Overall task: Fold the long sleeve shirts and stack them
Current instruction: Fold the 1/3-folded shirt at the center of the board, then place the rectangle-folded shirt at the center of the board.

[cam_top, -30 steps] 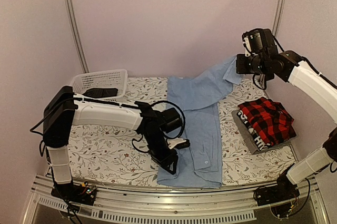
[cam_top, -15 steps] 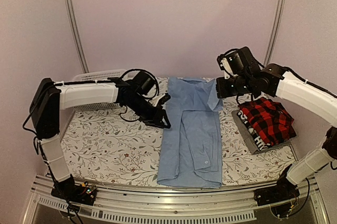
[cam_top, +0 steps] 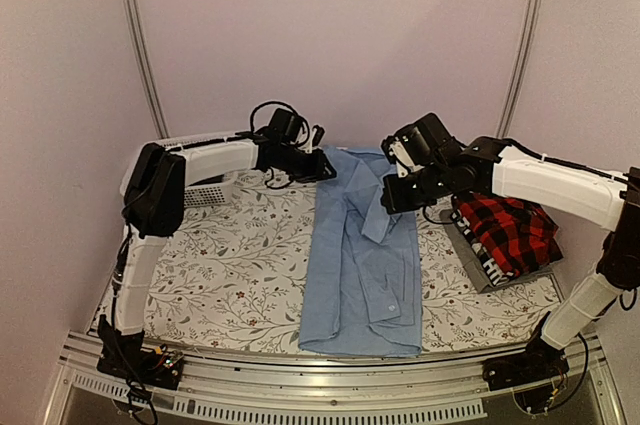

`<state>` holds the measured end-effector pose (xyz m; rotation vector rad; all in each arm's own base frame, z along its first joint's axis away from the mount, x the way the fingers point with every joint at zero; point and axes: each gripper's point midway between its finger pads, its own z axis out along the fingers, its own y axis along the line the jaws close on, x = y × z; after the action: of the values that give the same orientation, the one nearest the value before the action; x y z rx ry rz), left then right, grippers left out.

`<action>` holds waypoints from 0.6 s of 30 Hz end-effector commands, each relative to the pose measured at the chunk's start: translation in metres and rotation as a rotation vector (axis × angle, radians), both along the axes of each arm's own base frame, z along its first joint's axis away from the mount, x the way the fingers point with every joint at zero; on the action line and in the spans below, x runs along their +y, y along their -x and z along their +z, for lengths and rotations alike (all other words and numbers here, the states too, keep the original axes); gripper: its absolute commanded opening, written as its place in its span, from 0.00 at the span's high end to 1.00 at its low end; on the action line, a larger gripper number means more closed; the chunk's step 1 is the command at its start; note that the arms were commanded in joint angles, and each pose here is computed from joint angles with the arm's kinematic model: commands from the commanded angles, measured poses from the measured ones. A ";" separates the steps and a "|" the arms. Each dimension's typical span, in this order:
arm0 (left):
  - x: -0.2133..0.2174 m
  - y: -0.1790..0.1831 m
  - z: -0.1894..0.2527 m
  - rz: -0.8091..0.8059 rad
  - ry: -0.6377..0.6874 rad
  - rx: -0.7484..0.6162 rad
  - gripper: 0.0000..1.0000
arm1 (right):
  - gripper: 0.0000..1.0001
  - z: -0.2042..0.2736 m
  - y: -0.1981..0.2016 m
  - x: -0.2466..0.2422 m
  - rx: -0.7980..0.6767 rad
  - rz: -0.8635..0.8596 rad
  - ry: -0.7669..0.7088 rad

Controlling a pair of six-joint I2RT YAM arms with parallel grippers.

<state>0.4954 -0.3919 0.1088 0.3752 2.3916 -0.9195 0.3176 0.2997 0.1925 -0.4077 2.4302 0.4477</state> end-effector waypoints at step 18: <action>-0.012 -0.104 -0.029 0.130 0.195 -0.115 0.72 | 1.00 0.111 0.044 -0.123 -0.144 -0.362 0.083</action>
<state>0.5927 -0.3995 0.0971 0.2285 2.1806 -0.9910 0.2816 0.1978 0.2909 -0.0846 2.3269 0.2208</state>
